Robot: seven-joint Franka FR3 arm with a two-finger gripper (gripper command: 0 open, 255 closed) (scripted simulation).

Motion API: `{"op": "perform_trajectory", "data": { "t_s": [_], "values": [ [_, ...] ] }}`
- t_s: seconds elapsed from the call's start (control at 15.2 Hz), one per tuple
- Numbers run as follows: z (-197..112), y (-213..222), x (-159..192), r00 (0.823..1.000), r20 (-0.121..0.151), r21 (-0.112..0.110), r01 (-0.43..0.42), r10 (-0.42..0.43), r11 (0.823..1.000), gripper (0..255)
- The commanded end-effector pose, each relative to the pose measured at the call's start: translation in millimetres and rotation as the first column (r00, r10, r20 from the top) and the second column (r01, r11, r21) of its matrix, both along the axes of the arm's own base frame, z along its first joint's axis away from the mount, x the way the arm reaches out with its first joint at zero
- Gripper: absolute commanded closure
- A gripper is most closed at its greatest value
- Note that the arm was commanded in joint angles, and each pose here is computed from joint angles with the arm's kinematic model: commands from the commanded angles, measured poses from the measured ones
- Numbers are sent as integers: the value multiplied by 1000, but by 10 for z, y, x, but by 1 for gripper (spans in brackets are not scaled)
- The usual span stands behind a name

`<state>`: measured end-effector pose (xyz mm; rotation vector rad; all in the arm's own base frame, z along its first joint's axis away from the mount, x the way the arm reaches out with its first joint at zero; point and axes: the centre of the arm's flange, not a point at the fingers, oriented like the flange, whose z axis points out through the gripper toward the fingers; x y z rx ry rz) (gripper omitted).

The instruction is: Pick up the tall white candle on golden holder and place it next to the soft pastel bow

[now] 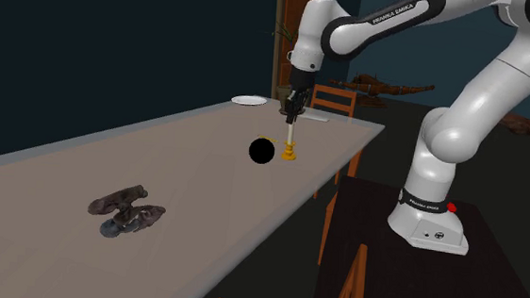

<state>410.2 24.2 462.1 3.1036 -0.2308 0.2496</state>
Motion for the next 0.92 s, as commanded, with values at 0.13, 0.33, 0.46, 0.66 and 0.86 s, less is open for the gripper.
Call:
{"op": "perform_trajectory", "data": {
  "t_s": [0.13,0.33,0.46,0.66,0.86],
  "values": [
    [221,5,5,1000,0,0,0,0,1000,255],
    [379,5,5,1000,0,0,0,0,1000,255],
    [485,5,5,1000,0,0,0,0,1000,255],
    [643,5,5,1000,0,0,0,0,1000,255],
    [801,5,5,1000,0,0,0,0,1000,255]
  ]
}}
